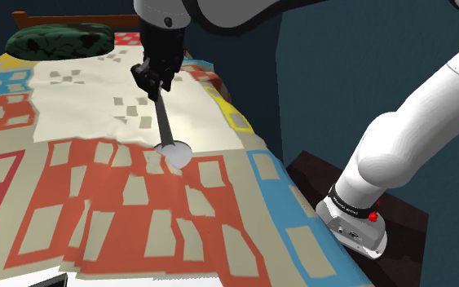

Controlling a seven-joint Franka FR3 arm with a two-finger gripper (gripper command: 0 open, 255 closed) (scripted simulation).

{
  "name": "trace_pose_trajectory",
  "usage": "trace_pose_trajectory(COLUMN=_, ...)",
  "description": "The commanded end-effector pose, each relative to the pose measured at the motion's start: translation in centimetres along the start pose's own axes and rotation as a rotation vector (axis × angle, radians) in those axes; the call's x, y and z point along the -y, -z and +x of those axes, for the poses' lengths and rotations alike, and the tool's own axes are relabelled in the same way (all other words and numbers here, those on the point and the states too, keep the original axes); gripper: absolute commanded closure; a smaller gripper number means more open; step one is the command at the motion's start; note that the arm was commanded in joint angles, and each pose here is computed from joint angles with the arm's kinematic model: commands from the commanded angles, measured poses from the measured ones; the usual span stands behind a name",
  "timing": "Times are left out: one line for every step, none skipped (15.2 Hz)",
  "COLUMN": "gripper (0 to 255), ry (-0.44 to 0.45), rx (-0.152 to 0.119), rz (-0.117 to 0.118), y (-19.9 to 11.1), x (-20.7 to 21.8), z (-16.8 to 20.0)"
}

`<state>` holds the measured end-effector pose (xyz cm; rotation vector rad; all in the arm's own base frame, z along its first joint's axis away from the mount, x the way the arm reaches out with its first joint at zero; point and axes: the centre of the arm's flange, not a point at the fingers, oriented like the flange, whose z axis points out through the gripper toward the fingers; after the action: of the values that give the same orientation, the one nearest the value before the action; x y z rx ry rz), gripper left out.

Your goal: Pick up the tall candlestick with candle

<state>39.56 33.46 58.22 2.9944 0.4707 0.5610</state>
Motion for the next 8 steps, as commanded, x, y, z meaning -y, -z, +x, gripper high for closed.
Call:
trace_pose_trajectory(gripper=255, ry=0.000, rx=0.000, rz=0.000, y=0.9, x=-0.1, z=0.4)
trace_pose_trajectory(gripper=255, ry=0.000, rx=0.000, rz=0.000, y=1.4, x=-0.2, z=0.6)
trace_pose_trajectory(gripper=255, ry=0.000, rx=0.000, rz=0.000, y=1.9, x=-0.3, z=0.7)
trace_pose_trajectory(gripper=255, ry=0.000, rx=0.000, rz=0.000, y=2.4, x=-0.3, z=0.9)
trace_pose_trajectory(gripper=255, ry=0.000, rx=0.000, rz=0.000, y=2.9, x=-0.4, z=1.1)
trace_pose_trajectory(gripper=255, ry=0.000, rx=0.000, rz=0.000, y=3.4, x=-0.4, z=1.3)
trace_pose_trajectory(gripper=255, ry=0.000, rx=0.000, rz=0.000, y=3.9, x=-0.5, z=1.5)
trace_pose_trajectory(gripper=255, ry=0.000, rx=0.000, rz=0.000, y=4.4, x=-0.6, z=1.7)
